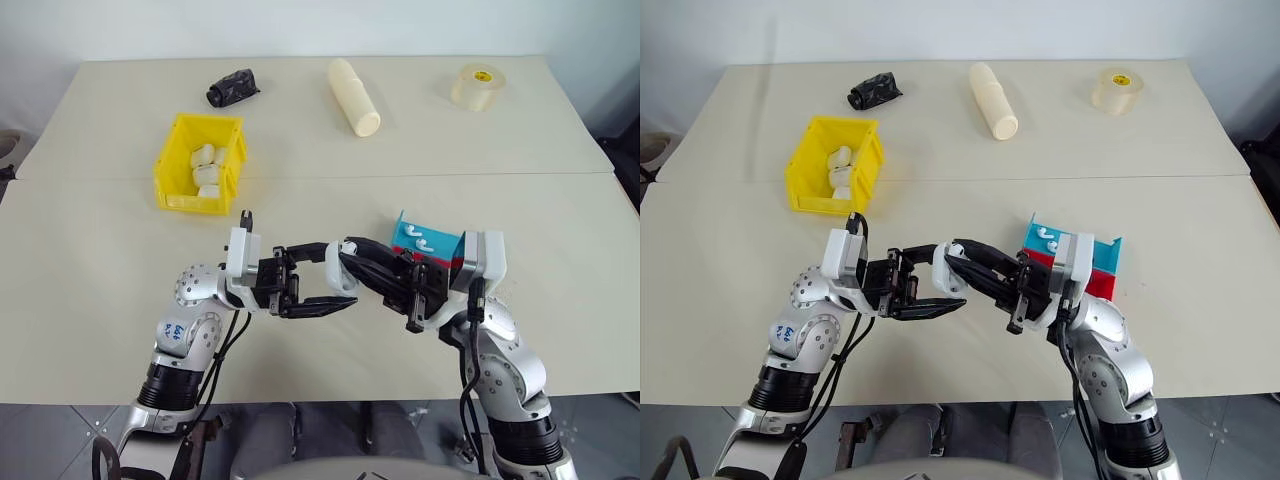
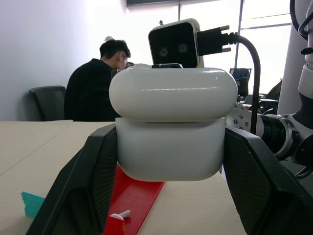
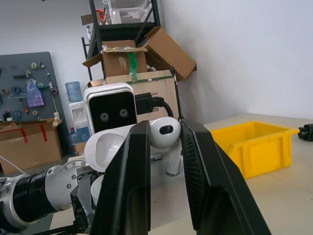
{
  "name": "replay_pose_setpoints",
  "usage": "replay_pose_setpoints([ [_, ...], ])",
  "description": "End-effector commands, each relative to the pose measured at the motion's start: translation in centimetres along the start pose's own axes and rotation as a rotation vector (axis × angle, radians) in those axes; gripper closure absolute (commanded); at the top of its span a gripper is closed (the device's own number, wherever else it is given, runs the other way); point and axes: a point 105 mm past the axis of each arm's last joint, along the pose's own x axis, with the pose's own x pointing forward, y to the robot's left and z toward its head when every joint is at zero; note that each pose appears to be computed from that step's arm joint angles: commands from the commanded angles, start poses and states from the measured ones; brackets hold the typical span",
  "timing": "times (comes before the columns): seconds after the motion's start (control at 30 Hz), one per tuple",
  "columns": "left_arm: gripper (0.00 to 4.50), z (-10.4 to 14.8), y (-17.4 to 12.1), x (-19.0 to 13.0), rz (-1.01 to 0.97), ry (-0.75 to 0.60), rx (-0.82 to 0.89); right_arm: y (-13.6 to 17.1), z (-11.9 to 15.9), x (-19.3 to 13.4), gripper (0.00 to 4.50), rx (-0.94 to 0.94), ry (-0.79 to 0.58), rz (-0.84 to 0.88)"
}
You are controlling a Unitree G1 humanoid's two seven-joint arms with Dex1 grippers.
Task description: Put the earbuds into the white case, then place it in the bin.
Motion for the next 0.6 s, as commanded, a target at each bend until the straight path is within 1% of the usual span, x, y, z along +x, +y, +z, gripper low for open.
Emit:
replay_pose_setpoints([
  [0.03,1.7,2.6,-0.2,1.2,-0.044,-0.073,0.102,0.3,-1.5,-0.1,3.22,0.059,0.061,0.01],
  [0.17,1.7,2.7,-0.2,1.3,-0.05,-0.075,0.106,0.6,-1.6,-0.1,1.96,0.083,0.066,0.038],
  [0.33,1.7,2.7,-0.2,1.3,-0.052,-0.077,0.108,0.5,-1.4,-0.1,0.21,0.067,0.064,0.042],
  [0.37,1.7,2.7,-0.2,1.3,-0.051,-0.077,0.108,0.5,-1.3,0.0,0.04,0.058,0.064,0.041],
  [0.6,1.7,2.5,-0.3,0.9,-0.045,-0.067,0.099,-0.4,0.0,-0.8,0.04,0.016,0.069,0.014],
])
